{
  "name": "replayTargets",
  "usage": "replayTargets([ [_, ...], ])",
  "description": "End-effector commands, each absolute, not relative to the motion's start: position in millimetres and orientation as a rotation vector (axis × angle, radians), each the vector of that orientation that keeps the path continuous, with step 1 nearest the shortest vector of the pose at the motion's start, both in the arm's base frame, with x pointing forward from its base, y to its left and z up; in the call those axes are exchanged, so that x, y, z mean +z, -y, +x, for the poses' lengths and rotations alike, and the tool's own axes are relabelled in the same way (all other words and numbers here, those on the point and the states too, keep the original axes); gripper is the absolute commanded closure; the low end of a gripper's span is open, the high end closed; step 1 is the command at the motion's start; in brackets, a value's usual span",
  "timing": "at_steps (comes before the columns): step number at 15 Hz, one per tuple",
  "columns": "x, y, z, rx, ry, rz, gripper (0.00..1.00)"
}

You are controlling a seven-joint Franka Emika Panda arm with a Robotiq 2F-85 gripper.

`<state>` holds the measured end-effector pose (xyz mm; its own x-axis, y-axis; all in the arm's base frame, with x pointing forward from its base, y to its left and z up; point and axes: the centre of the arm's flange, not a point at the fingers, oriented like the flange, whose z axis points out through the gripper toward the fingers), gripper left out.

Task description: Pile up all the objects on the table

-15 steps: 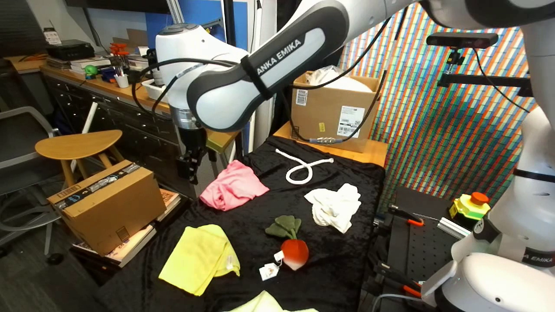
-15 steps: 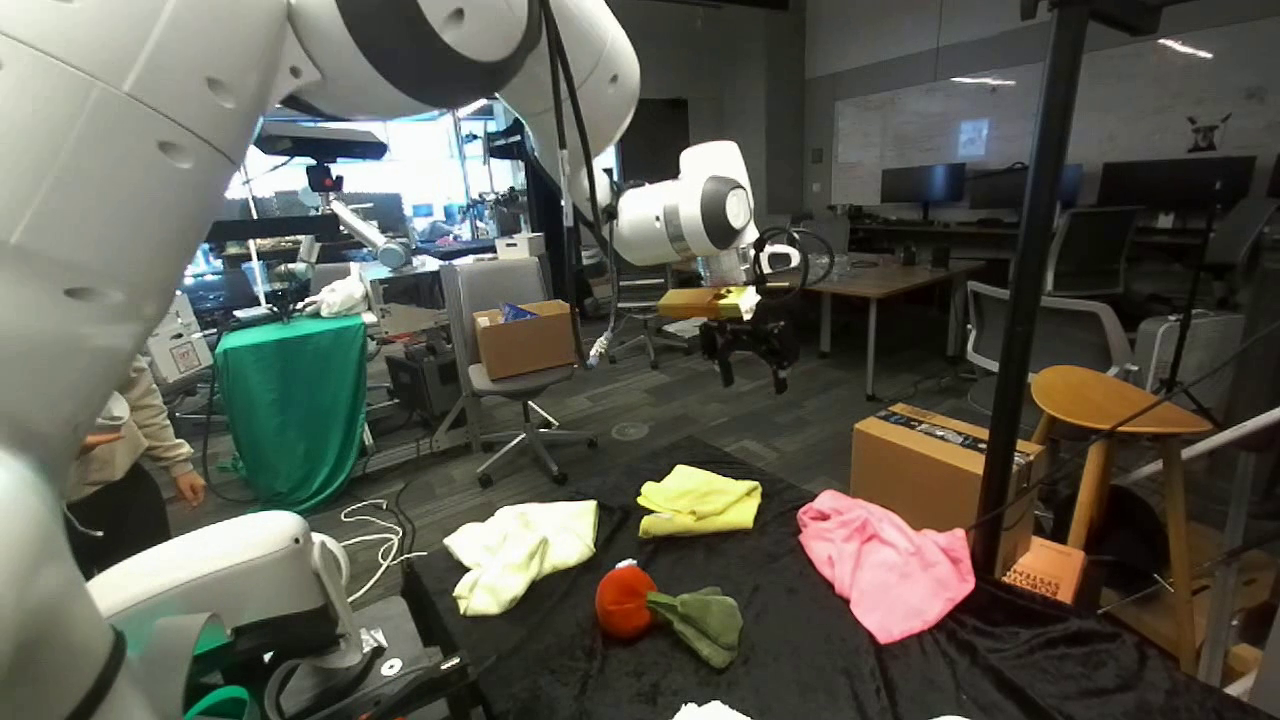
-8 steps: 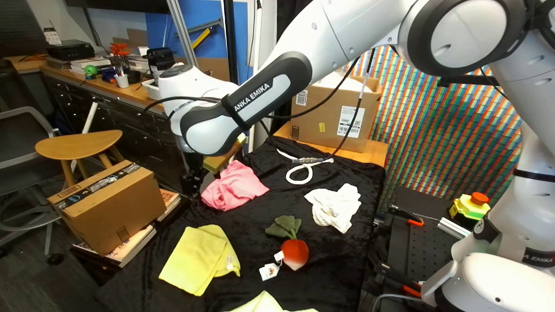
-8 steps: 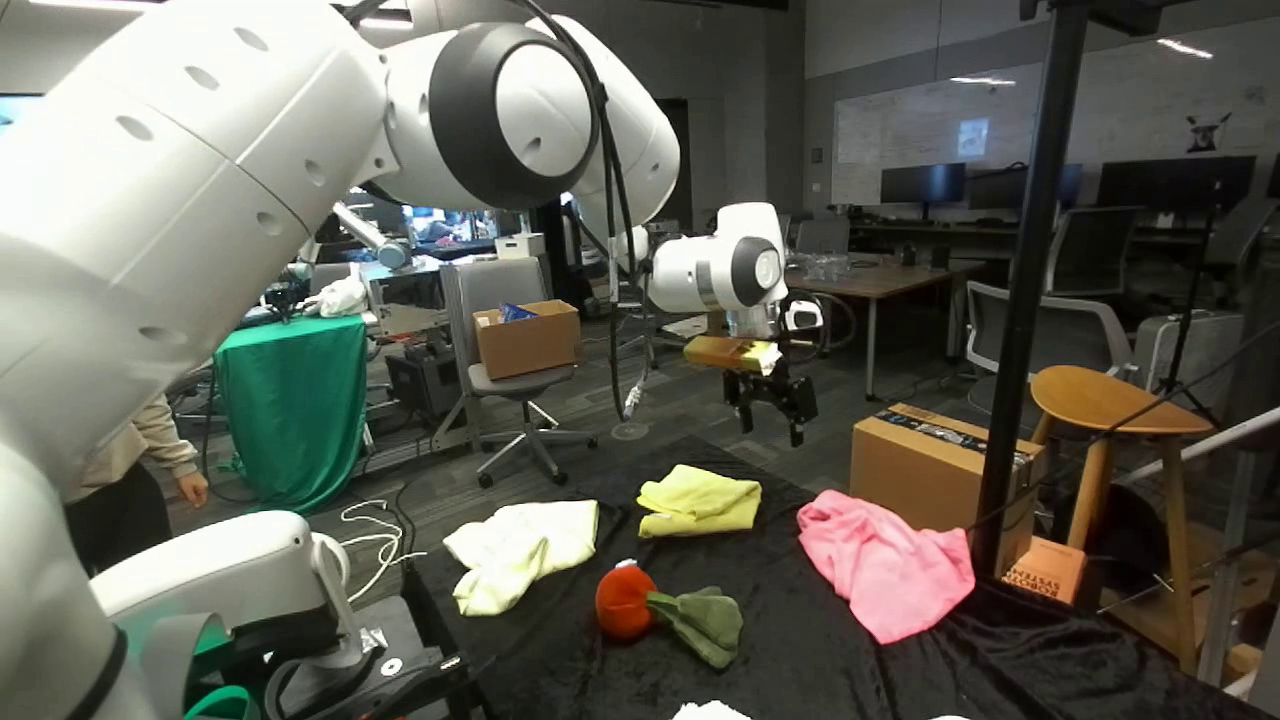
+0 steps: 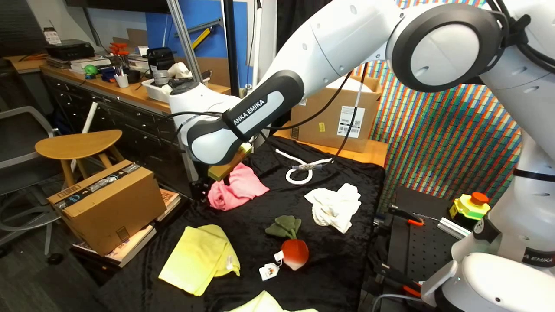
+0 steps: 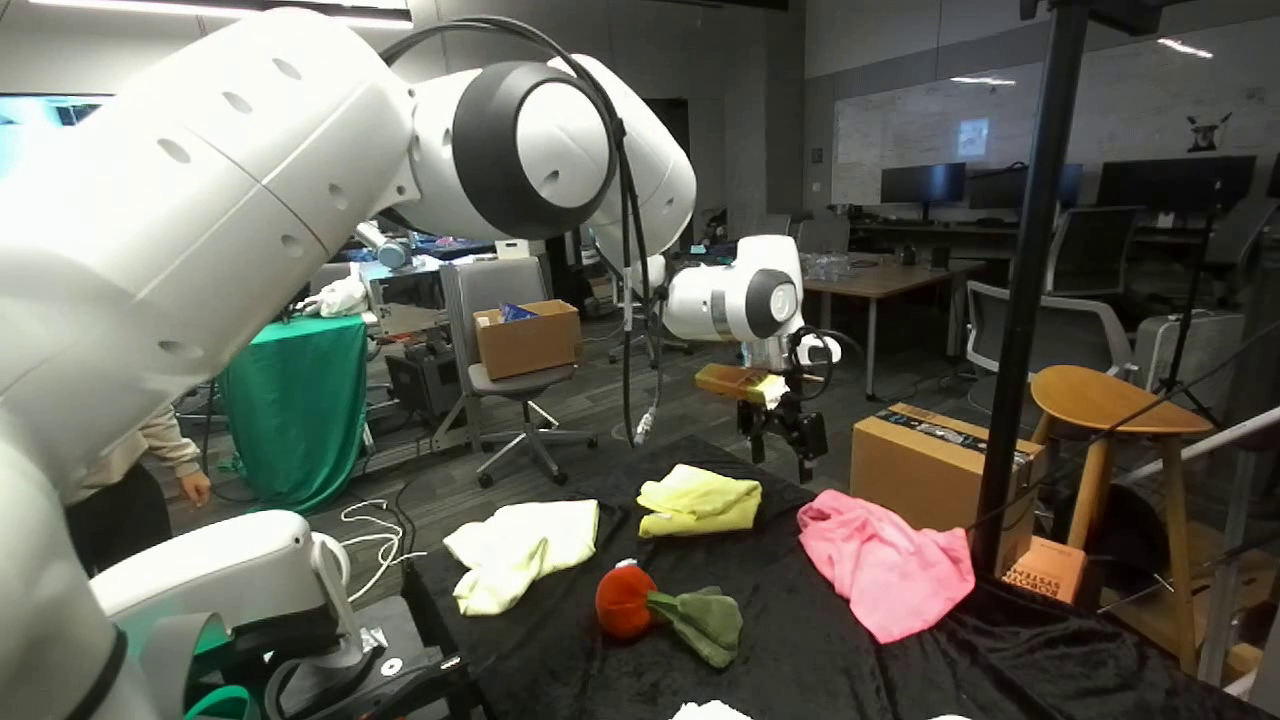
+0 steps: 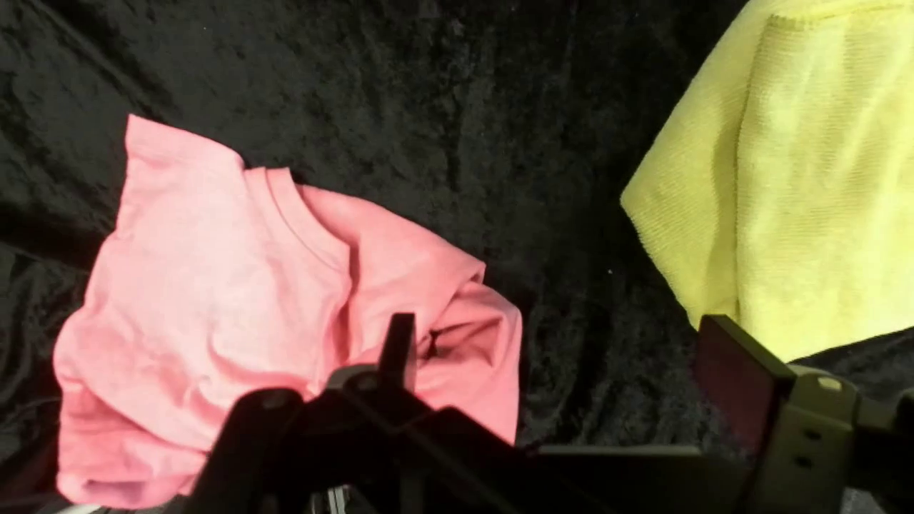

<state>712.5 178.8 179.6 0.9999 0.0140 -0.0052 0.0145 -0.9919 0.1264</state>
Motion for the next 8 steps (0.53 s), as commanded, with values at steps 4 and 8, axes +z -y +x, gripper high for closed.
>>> replayTargets([
  [4,150,-164,719,-0.064,0.134,3.049,0.00],
  [8,130,-162,721,-0.057,0.184,3.042,0.00],
])
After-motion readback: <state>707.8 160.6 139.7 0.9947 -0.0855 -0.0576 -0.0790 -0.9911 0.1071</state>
